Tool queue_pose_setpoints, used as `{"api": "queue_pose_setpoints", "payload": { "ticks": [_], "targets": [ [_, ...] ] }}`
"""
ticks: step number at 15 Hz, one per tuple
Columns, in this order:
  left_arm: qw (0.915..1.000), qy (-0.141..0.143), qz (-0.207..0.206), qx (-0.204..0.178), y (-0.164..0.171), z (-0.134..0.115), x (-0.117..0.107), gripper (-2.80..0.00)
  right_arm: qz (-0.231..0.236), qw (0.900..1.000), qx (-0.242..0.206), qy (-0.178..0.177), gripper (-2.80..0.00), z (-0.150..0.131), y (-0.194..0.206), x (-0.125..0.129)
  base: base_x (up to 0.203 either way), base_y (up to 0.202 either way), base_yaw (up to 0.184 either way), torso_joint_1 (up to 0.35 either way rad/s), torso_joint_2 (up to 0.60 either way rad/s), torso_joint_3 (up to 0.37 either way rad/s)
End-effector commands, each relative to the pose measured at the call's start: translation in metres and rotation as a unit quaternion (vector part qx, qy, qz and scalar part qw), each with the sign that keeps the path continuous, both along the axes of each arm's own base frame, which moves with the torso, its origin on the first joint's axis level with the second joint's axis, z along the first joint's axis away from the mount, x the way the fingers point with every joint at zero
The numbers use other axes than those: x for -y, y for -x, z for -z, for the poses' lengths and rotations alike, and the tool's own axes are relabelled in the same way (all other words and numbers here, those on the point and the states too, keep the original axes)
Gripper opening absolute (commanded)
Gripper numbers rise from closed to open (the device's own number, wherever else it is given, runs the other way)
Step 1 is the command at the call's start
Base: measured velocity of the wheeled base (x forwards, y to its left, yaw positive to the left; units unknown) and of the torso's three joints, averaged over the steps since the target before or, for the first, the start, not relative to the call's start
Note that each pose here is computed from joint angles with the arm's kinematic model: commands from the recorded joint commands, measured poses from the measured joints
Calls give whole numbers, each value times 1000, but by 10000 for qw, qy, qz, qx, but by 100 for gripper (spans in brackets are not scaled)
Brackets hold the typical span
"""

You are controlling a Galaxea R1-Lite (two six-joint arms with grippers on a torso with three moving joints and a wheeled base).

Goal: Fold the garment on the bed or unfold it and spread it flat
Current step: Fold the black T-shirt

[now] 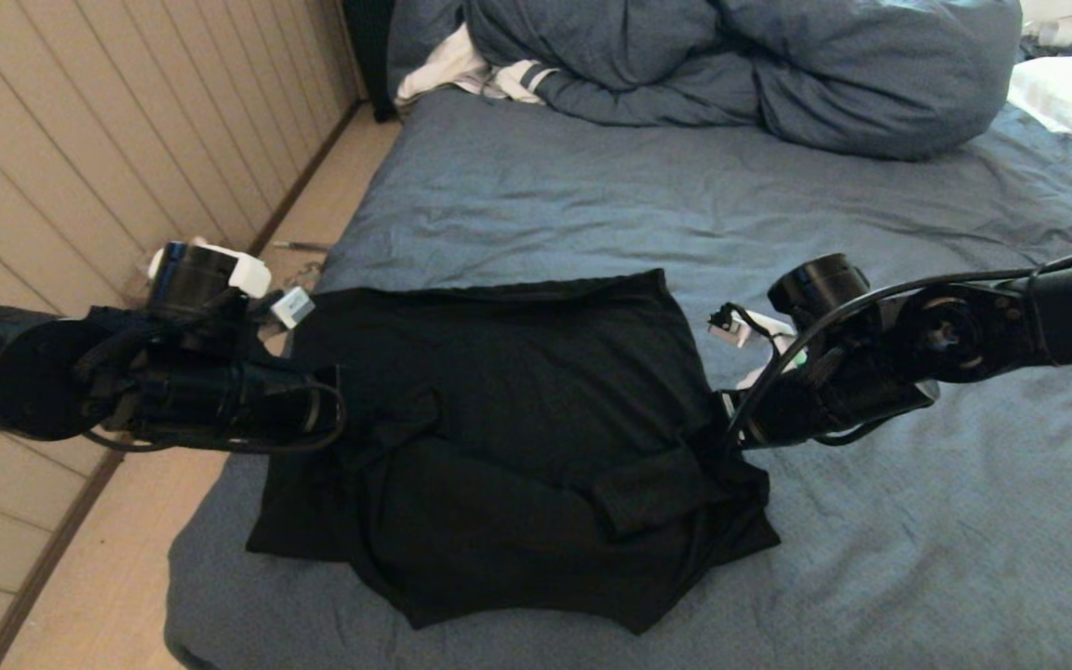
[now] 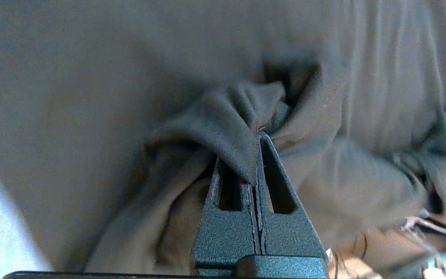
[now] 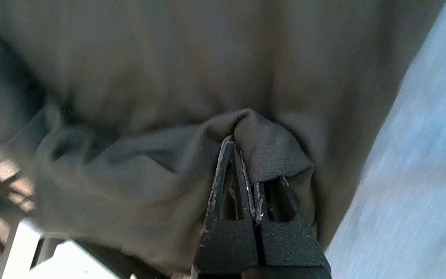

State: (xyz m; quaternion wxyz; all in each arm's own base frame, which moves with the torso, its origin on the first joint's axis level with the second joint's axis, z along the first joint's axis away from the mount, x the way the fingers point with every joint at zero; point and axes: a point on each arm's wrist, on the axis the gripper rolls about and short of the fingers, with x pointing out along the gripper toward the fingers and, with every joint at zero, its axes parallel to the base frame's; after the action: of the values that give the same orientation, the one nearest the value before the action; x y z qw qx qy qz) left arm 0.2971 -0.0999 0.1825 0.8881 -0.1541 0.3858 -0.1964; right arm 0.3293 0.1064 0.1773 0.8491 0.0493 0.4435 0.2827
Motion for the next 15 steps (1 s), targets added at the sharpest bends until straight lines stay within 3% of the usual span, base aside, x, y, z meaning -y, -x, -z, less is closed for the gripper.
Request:
{"api": "queue_pose_setpoints", "payload": {
  "ticks": [1, 4, 5, 6, 15],
  "targets": [
    [9999, -4, -100, -84, -29, 12, 2, -280, 32, 10000, -56, -2, -280, 11, -22, -4, 0, 0, 0, 0, 0, 0],
    [9997, 62, -197, 153, -46, 1, -8, -280, 68, 9998, 147, -80, -280, 2, -35, -7, 0, 0, 0, 0, 0, 0],
    [9997, 48, -193, 126, -45, 3, -8, -189, 53, 9998, 157, -79, -280, 2, -36, -8, 0, 0, 0, 0, 0, 0],
    [9998, 23, -178, 100, -43, 4, -8, 0, 48, 9998, 154, -72, 0, 2, -36, -8, 0, 0, 0, 0, 0, 0],
    [9990, 4, -59, 433, 48, -27, -30, 0, 57, 9993, 350, -145, 0, -32, 28, 11, 0, 0, 0, 0, 0, 0]
  ]
}}
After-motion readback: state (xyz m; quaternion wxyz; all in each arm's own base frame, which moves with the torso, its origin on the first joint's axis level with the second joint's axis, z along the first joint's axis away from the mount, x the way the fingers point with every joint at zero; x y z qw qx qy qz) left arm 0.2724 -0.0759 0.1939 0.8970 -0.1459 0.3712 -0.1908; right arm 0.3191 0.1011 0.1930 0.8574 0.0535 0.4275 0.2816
